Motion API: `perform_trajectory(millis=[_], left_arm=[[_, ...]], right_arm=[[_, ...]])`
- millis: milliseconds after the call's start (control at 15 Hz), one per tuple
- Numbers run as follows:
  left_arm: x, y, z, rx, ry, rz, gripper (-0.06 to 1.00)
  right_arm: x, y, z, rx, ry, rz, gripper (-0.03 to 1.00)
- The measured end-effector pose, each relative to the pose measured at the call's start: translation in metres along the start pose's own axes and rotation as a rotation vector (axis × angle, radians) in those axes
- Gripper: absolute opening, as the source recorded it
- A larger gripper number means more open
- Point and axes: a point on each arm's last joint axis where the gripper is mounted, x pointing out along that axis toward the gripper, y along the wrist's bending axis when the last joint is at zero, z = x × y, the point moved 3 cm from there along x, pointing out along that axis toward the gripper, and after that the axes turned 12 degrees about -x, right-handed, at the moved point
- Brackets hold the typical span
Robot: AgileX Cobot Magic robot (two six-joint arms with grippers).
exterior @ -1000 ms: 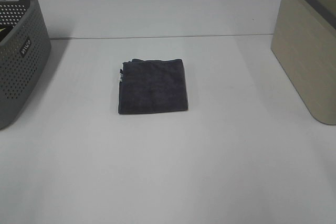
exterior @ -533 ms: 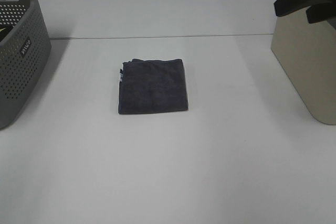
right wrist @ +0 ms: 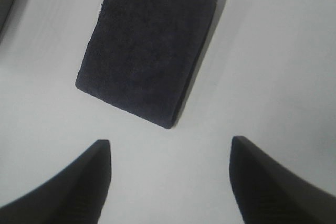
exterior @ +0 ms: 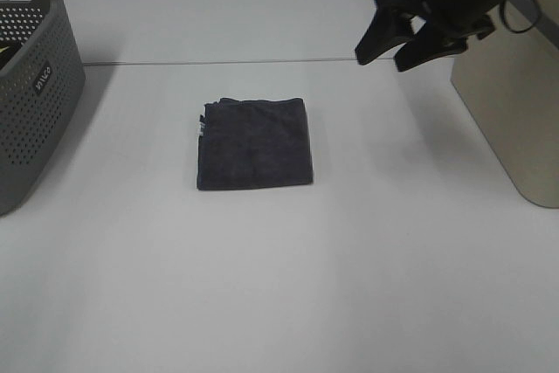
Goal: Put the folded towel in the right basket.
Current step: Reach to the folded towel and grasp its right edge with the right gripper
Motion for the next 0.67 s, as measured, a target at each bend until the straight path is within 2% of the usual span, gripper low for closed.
perform_trajectory(millis=[333, 667], left_arm=[[0.000, 0.000, 0.000, 0.000, 0.000, 0.000, 0.98], [0.000, 0.000, 0.000, 0.000, 0.000, 0.000, 0.98]], right_arm=[[0.087, -0.019, 0.007, 0.081, 0.130, 0.127, 0.65], [0.145, -0.035, 0.006, 0.152, 0.166, 0.228, 0.66]])
